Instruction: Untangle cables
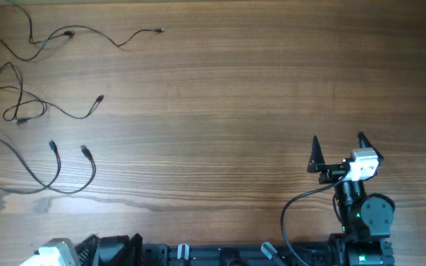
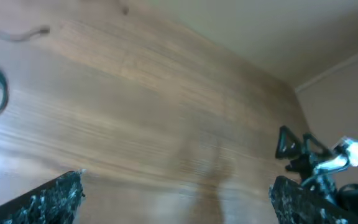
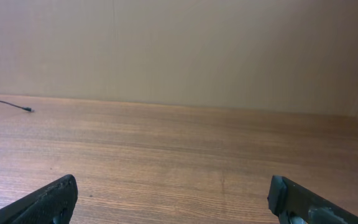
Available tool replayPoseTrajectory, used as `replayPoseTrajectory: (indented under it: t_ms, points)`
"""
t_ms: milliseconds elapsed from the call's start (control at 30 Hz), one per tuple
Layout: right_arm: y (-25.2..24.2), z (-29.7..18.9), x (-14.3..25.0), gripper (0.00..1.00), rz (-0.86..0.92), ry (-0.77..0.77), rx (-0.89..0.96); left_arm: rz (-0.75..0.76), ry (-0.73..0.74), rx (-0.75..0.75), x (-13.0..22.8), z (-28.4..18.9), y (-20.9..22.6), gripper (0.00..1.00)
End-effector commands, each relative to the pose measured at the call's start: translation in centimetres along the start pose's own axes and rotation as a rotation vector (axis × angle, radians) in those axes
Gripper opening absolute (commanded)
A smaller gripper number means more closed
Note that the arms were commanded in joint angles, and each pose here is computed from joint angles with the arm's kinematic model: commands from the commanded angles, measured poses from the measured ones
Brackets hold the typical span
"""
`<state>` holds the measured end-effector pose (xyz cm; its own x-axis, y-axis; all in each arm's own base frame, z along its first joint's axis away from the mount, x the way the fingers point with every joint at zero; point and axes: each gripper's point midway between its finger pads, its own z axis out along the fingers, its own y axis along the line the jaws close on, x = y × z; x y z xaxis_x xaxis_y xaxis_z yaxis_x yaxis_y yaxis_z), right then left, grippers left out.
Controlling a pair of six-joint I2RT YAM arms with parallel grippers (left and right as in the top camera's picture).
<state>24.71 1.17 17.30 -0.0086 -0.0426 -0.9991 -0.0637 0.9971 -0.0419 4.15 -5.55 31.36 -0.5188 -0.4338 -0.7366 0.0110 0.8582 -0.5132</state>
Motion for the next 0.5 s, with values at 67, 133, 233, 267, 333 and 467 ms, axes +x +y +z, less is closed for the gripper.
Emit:
replayPoseTrajectory:
  t_ms: [67,133,233,267,333,467]
  points:
    - [-0.1,0.0,-0.1,1.00,0.016,-0.007,0.005,0.014,-0.123,0.074,-2.4,-0.7,-1.5,1.00]
    - [-0.1,0.0,-0.1,1.00,0.016,-0.007,0.005,0.030,-0.172,0.080,-3.0,-1.2,-1.6,1.00]
    - [-0.1,0.0,-0.1,1.00,0.016,-0.007,0.005,0.049,-0.269,0.031,-4.1,-2.1,-0.8,1.00]
    - [-0.1,0.0,-0.1,1.00,0.016,-0.006,0.005,0.054,-0.294,0.027,-4.4,-2.4,-0.7,1.00]
    - [-0.1,0.0,-0.1,1.00,0.016,-0.007,0.005,0.064,-0.325,0.042,-4.9,-2.3,-0.9,1.00]
    - [-0.1,0.0,-0.1,1.00,0.016,-0.006,0.005,0.071,-0.318,0.035,-5.7,-0.3,0.1,0.99]
